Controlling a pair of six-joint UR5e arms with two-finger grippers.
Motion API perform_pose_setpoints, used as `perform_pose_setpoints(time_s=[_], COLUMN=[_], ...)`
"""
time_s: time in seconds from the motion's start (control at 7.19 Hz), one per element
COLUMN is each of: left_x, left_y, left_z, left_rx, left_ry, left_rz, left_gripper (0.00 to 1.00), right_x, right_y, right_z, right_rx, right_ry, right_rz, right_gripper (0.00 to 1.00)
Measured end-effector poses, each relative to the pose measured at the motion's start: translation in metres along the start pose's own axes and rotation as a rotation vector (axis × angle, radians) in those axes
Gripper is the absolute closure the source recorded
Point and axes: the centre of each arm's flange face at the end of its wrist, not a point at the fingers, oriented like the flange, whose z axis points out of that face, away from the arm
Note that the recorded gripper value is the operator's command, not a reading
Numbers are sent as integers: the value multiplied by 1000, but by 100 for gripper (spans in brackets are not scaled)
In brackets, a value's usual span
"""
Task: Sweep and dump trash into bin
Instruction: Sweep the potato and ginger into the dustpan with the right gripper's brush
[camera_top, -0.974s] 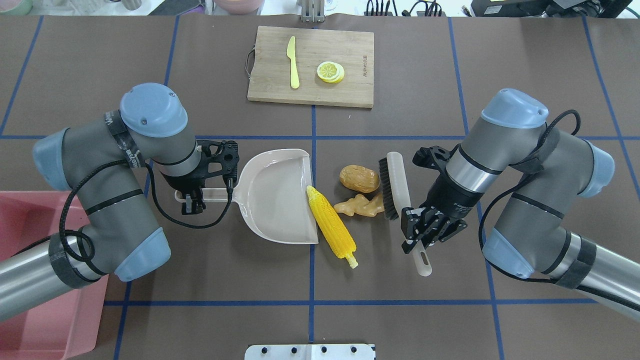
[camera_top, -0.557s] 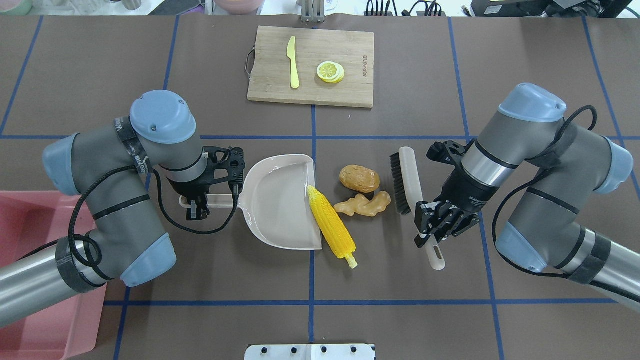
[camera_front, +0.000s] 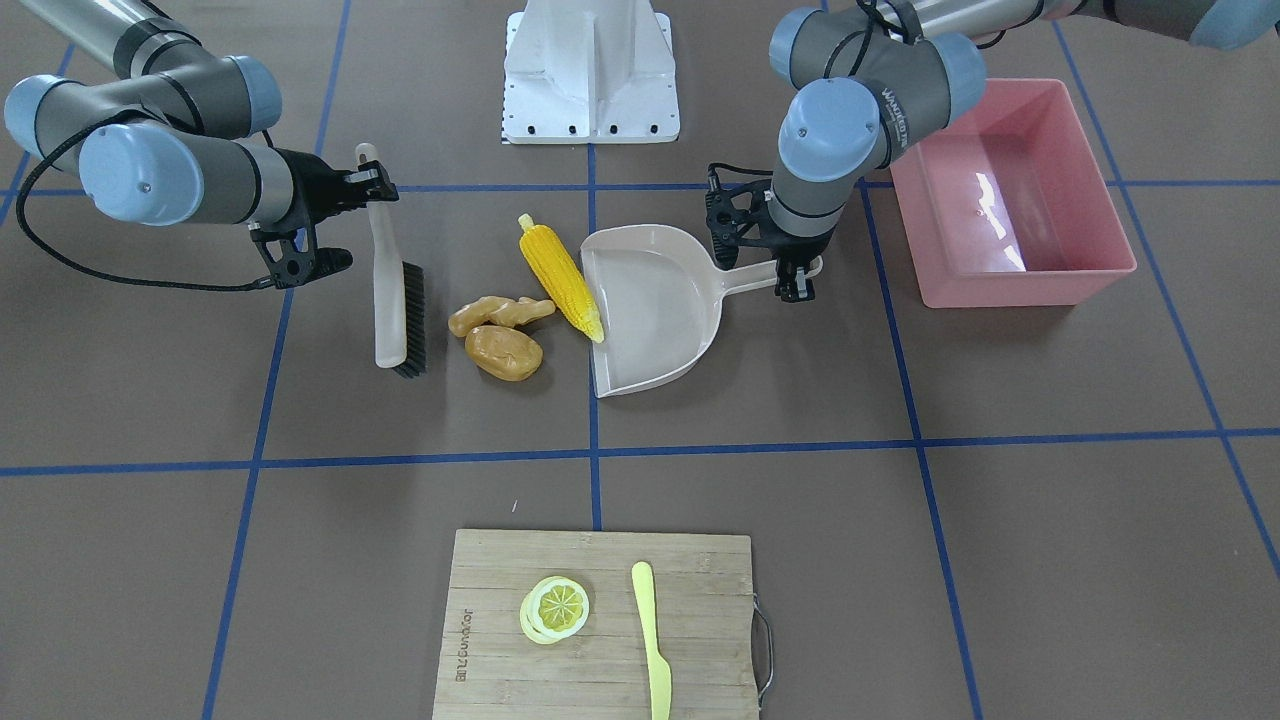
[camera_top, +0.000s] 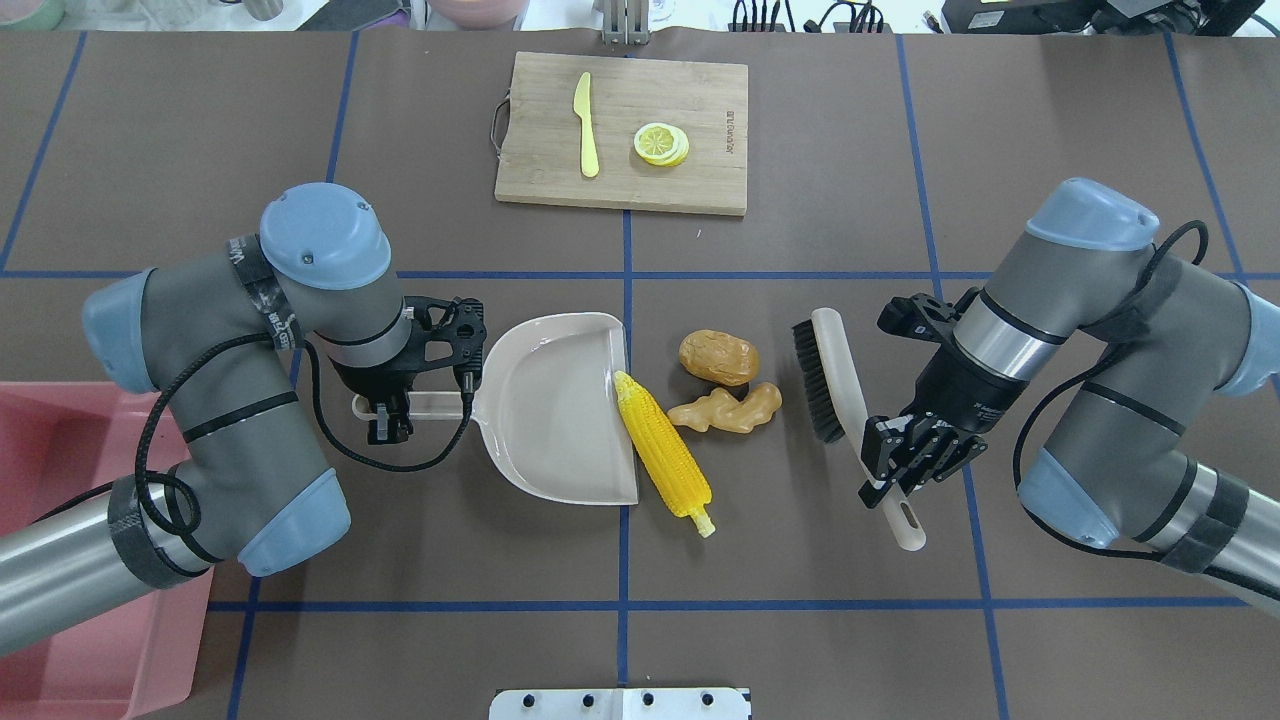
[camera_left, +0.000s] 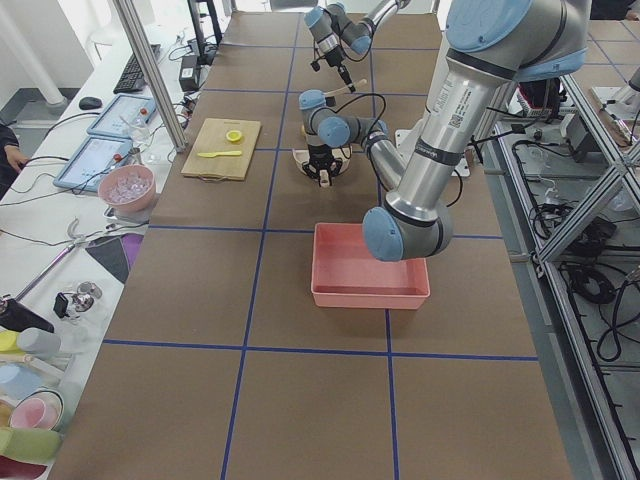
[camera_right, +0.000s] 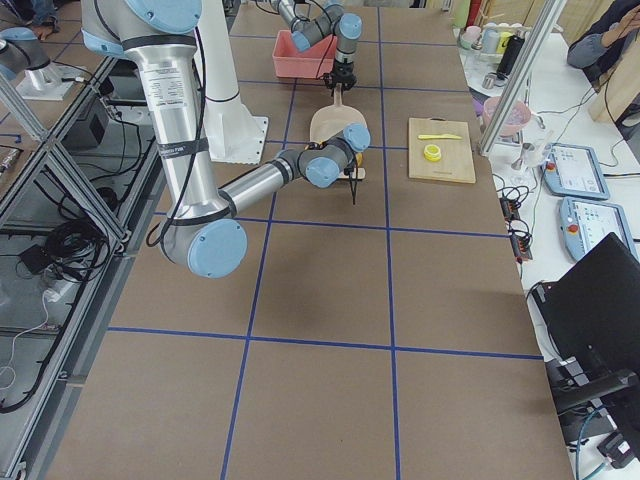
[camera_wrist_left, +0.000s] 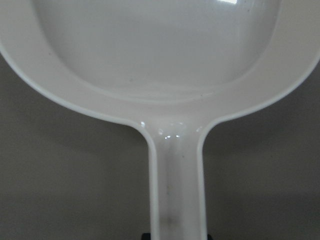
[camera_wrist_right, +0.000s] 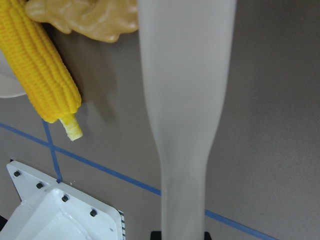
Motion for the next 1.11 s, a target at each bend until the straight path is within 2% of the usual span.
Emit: perform_pose_setpoints(time_s=[0.28, 0.56, 1.11], left_x=[0, 0, 0], left_y=[1, 1, 2], left_z=[0, 1, 1], left_rx=[-16, -21, -22], left_ry=[8, 10, 10], left_rz=[-9, -12, -14], left_gripper=[100, 100, 100], right_x=[-1, -15, -66], right_y=[-1, -10, -29], right_z=[18, 28, 53], right_rx=[-19, -15, -37], right_ry=[18, 32, 27], right_rz=[-45, -66, -83], right_gripper=[100, 100, 100])
